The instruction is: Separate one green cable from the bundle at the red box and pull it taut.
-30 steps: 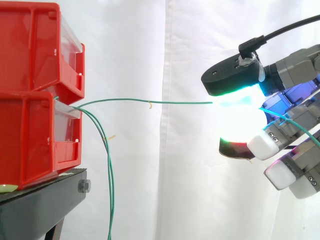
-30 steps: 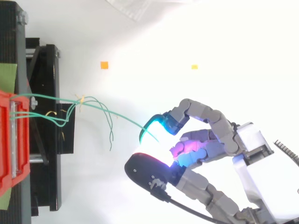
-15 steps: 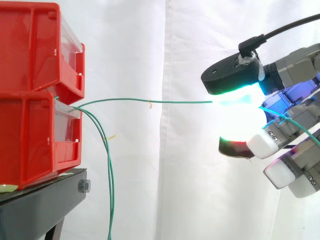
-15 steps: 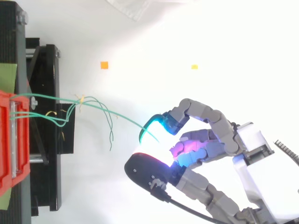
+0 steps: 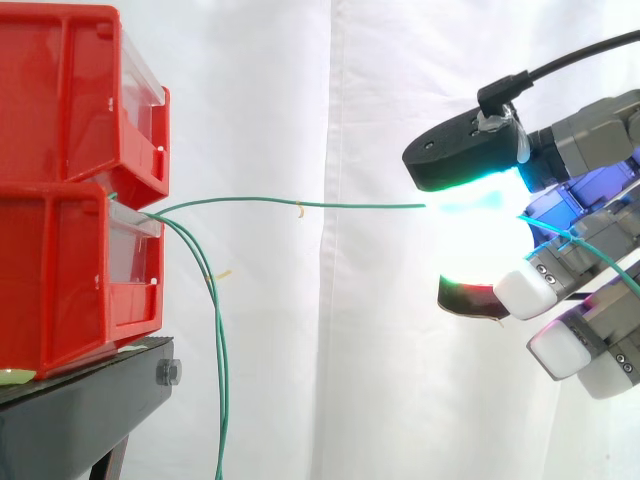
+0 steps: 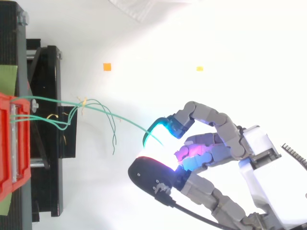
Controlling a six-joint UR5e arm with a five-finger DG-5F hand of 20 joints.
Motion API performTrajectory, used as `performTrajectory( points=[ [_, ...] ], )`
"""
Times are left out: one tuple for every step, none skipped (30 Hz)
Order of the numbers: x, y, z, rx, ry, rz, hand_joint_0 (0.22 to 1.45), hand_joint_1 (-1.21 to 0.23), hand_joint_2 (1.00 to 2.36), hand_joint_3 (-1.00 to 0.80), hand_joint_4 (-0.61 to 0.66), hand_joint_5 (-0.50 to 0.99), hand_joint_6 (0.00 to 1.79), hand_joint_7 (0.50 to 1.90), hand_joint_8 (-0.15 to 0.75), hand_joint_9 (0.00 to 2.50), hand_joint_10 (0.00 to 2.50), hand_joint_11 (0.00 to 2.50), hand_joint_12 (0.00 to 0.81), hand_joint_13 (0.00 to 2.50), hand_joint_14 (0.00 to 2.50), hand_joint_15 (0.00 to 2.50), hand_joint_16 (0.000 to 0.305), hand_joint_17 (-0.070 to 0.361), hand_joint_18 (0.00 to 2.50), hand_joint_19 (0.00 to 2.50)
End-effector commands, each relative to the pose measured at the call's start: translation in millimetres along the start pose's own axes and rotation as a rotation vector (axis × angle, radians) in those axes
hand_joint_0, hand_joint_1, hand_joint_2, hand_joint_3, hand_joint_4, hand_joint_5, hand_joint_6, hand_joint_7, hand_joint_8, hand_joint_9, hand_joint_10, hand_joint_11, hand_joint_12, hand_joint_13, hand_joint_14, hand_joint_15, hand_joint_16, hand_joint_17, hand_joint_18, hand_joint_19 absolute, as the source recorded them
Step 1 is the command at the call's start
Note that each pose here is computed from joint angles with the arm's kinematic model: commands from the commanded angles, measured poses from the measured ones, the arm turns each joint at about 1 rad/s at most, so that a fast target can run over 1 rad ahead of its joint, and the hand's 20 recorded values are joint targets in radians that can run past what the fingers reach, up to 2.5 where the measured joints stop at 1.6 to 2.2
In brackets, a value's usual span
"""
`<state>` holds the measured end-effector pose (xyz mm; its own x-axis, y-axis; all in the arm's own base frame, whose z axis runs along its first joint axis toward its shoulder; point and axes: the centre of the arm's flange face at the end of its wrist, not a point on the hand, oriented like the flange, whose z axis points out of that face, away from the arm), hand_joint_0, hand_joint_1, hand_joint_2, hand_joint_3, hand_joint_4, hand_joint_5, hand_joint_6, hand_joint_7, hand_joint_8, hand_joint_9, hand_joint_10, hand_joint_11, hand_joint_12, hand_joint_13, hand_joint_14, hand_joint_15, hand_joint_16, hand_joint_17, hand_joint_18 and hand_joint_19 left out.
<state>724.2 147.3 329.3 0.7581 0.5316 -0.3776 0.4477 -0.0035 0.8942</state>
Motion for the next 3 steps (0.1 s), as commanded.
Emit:
performTrajectory(
  points=[
    [0.0, -0.4, 0.2, 0.001, -0.001, 0.002, 0.66, -0.71, 1.01, -0.21, 0.00, 0.06, 0.71, 1.27, 0.220, 1.42, 0.00, 0.06, 0.264, 1.06, 0.03, 0.71, 0.031, 0.069, 0.67, 0.62],
    [0.0, -0.4, 0.2, 0.001, -0.001, 0.002, 0.66, -0.71, 1.01, -0.21, 0.00, 0.06, 0.71, 1.26, 0.221, 1.42, 0.00, 0.06, 0.265, 1.06, 0.02, 0.70, 0.031, 0.070, 0.67, 0.62],
    [0.6, -1.1, 0.4, 0.000, -0.001, 0.000, 0.66, -0.71, 1.01, -0.21, 0.00, 0.06, 0.71, 1.26, 0.220, 1.42, 0.00, 0.06, 0.262, 1.06, 0.03, 0.71, 0.031, 0.069, 0.67, 0.62]
  ],
)
